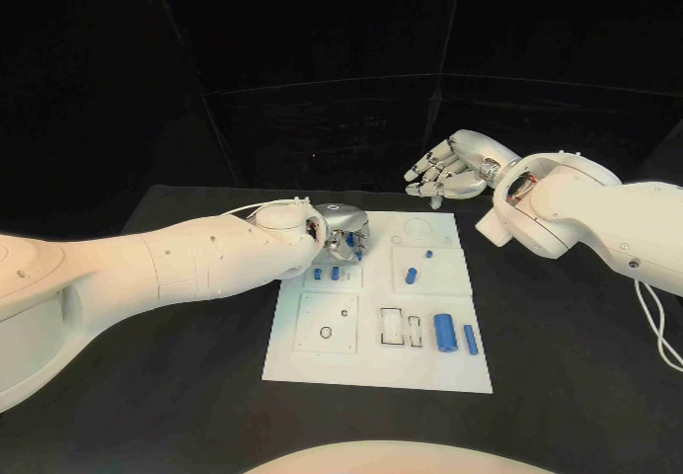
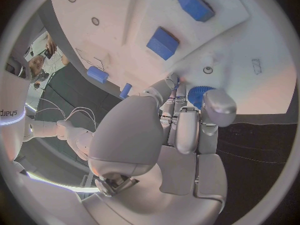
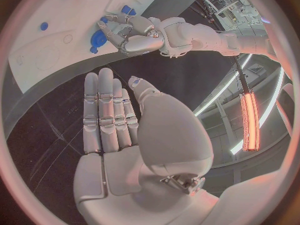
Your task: Assemble the parts on the task board
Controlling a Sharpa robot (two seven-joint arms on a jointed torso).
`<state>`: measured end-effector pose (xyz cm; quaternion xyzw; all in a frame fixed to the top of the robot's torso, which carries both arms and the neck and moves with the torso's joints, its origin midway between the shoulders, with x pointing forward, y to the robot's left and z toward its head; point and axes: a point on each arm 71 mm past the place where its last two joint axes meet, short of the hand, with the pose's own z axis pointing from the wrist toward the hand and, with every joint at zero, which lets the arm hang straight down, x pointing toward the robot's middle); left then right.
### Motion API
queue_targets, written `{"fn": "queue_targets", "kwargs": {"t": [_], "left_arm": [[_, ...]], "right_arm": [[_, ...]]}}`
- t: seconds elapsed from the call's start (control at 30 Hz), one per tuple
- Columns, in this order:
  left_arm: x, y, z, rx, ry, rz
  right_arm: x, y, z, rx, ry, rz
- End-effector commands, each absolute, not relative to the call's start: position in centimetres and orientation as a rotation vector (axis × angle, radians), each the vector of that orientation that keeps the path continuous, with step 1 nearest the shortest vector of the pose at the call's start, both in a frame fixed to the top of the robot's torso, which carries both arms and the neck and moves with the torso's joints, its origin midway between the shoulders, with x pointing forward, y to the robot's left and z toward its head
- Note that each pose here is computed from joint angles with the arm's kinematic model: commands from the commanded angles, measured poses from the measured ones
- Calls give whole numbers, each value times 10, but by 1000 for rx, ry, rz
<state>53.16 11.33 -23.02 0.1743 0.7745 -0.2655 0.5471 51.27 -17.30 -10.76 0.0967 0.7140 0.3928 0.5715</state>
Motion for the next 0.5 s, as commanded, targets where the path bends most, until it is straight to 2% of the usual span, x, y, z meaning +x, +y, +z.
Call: {"fn": "queue_targets", "kwargs": {"t": [0.03, 0.5], "left_arm": [[530, 115, -224, 392, 1777, -662], [525, 140, -201, 303, 1730, -699]], "right_arm": [[513, -173, -105, 220, 1661, 928], [514, -176, -106, 224, 1659, 922]]}}
